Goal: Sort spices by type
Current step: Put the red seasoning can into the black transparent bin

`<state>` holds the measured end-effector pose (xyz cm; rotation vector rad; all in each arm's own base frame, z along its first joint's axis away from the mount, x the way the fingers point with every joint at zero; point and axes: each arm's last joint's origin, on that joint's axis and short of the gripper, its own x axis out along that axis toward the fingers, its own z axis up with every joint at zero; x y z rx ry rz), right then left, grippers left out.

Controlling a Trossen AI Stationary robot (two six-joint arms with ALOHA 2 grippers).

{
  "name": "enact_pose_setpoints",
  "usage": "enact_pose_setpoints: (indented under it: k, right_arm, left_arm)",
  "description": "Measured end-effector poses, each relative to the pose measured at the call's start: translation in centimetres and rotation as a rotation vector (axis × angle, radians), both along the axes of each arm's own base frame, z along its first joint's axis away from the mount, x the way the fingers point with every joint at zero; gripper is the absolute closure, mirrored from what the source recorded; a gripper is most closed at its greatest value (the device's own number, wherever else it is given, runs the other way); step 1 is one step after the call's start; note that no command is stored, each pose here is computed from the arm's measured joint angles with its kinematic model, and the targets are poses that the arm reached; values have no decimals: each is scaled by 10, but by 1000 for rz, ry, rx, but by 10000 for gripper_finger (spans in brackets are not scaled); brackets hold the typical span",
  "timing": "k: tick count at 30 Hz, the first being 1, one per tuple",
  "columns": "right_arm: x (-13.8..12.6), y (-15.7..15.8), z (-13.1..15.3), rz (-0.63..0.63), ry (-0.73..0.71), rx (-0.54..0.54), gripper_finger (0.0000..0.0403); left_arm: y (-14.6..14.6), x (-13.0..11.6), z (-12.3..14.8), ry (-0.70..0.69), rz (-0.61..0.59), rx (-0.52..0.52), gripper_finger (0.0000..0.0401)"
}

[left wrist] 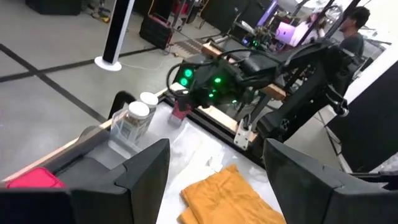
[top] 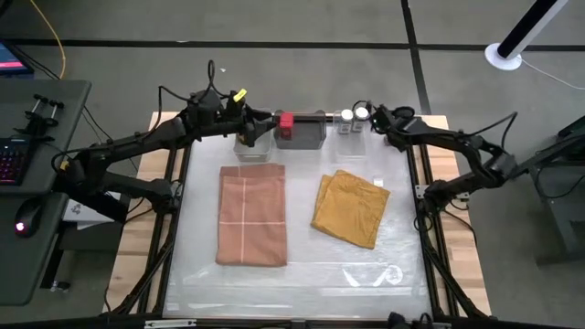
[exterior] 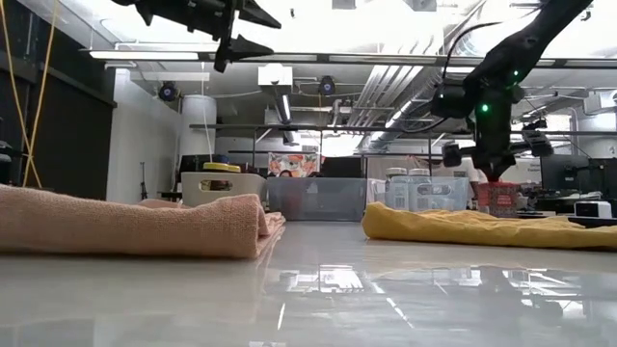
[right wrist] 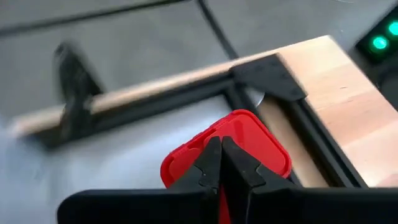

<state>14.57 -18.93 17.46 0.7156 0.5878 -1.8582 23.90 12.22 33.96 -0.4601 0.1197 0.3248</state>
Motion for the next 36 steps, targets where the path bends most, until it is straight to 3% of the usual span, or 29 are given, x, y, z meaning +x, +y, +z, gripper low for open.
enact_pose_setpoints:
  k: [7,16,25,33,36]
  right_arm:
    - [5,42,18,225,36,141,403]
    - [10,102,27,396,57,276,403]
    - [47,145,29,515,-211,163,403]
    - [105,151,14,709,-423,45,403]
    - [121,150,17,794,-443,1,403]
  left_arm:
    - [0,0,-2,29,-9,42,156]
    - [0,-1,-1,31,-6,52,156]
    - [0,-1,-1,28,-3,41,156]
    - [0,-1,-1,14,7,-2,156]
    - [0,0,-1,5,13,-34,156]
